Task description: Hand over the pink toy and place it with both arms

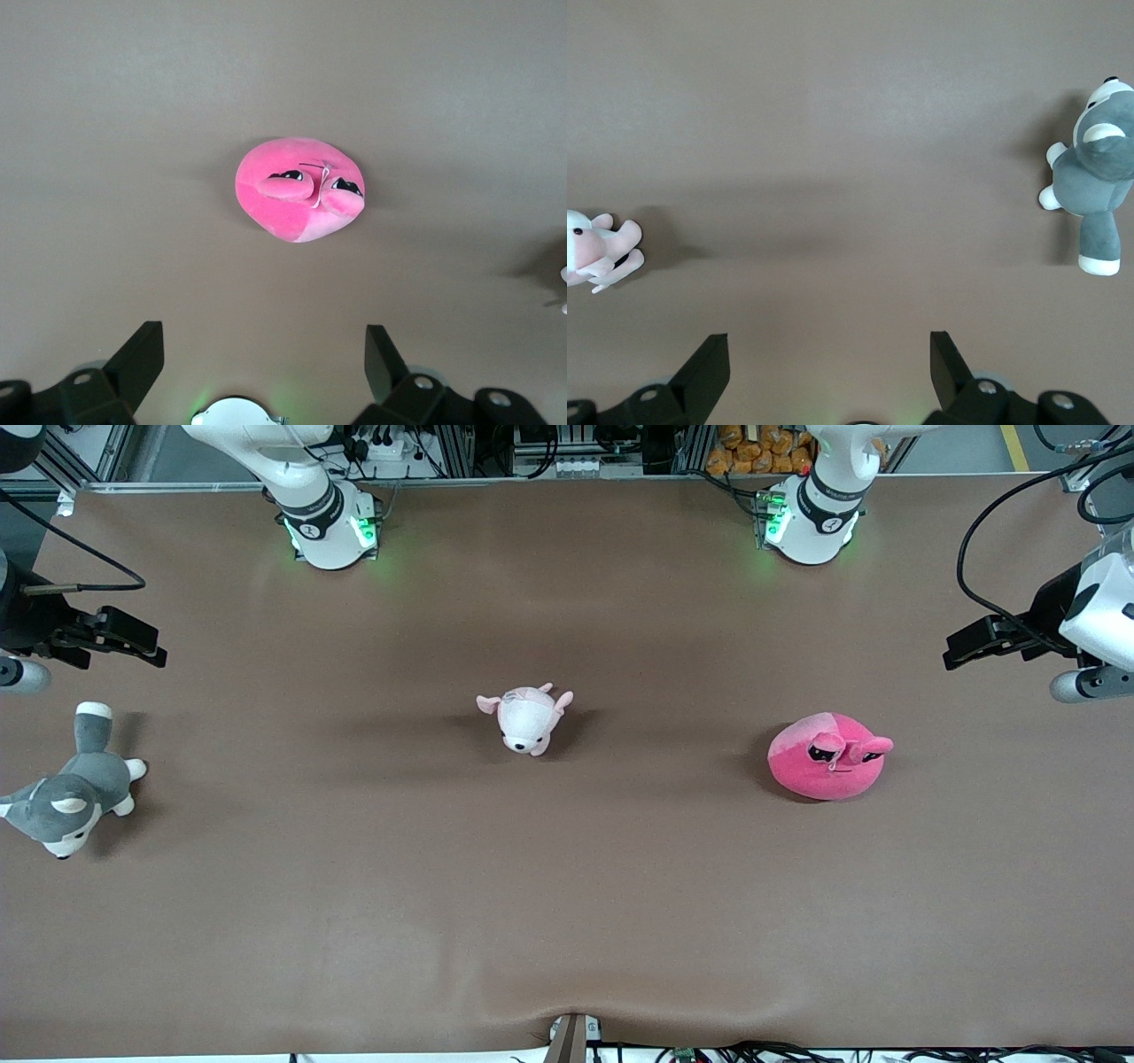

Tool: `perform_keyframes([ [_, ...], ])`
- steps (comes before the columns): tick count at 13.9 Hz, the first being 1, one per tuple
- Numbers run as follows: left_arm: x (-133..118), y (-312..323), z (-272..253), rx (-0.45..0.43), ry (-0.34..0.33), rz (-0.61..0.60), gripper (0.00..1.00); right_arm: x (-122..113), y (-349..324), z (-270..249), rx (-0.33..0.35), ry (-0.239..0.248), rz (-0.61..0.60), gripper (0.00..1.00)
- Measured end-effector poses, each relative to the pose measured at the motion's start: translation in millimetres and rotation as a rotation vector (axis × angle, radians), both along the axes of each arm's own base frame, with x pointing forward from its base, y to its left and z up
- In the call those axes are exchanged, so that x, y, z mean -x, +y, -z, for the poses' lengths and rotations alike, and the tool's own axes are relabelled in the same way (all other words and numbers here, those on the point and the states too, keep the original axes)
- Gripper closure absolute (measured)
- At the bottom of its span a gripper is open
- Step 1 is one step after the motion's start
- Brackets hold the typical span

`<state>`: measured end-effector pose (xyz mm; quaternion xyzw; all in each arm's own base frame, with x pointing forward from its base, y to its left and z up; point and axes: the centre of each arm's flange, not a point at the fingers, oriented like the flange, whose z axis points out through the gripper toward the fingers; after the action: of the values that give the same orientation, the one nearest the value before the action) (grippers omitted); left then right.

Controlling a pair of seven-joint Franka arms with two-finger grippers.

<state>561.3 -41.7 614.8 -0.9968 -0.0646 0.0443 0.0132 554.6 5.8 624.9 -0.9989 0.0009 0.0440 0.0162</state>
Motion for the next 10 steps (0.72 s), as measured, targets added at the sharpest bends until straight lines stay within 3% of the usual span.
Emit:
perform_keyframes([
  [10, -19.1, 25.1, 31.1, 0.005, 0.05, -0.043, 0.0, -0.3, -0.4, 0.6, 0.0, 0.001, 0.001, 0.0],
])
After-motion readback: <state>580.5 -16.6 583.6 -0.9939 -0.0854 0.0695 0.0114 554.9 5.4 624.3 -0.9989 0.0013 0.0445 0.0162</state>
